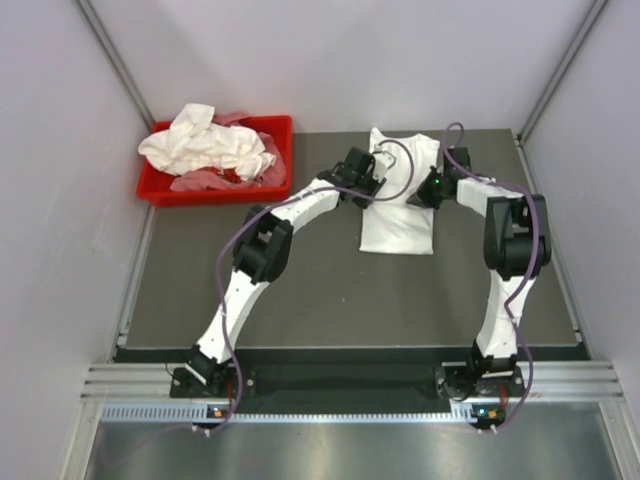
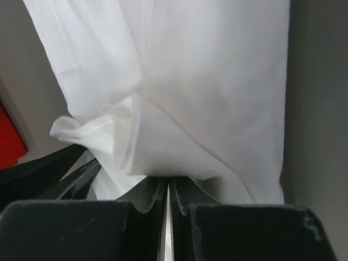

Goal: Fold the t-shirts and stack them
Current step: Fold the tshirt

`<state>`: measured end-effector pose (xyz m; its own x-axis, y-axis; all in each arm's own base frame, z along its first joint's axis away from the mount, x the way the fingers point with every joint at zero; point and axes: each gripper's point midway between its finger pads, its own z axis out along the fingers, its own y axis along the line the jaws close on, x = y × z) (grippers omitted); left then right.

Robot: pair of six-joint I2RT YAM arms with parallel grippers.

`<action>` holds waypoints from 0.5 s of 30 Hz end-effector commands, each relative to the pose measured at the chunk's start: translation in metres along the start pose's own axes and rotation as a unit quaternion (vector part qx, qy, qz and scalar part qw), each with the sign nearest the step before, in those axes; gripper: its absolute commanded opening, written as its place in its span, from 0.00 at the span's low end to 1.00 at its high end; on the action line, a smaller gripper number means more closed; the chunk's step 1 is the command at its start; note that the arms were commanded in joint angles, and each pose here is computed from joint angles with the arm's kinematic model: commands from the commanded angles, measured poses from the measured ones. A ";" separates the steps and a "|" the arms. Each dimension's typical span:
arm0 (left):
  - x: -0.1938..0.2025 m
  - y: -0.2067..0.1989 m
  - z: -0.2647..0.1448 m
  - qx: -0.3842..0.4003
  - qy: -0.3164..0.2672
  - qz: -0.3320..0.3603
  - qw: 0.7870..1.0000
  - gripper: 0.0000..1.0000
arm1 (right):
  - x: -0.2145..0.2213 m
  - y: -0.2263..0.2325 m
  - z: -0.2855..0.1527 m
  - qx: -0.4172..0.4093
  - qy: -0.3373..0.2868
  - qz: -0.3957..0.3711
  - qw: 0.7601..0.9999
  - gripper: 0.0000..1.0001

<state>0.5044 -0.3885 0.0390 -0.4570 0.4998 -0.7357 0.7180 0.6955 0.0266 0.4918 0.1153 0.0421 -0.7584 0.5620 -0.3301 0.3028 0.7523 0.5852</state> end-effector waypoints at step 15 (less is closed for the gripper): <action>-0.087 0.011 -0.031 -0.028 -0.104 0.009 0.994 0.57 | -0.081 -0.011 -0.028 0.043 -0.126 0.012 0.991 0.06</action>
<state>0.5282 -0.3933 0.0559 -0.4135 0.4713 -0.7791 0.6797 0.7291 0.0803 0.5157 0.0768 0.0378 -0.6531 0.6554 -0.3795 0.4035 0.7252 0.5580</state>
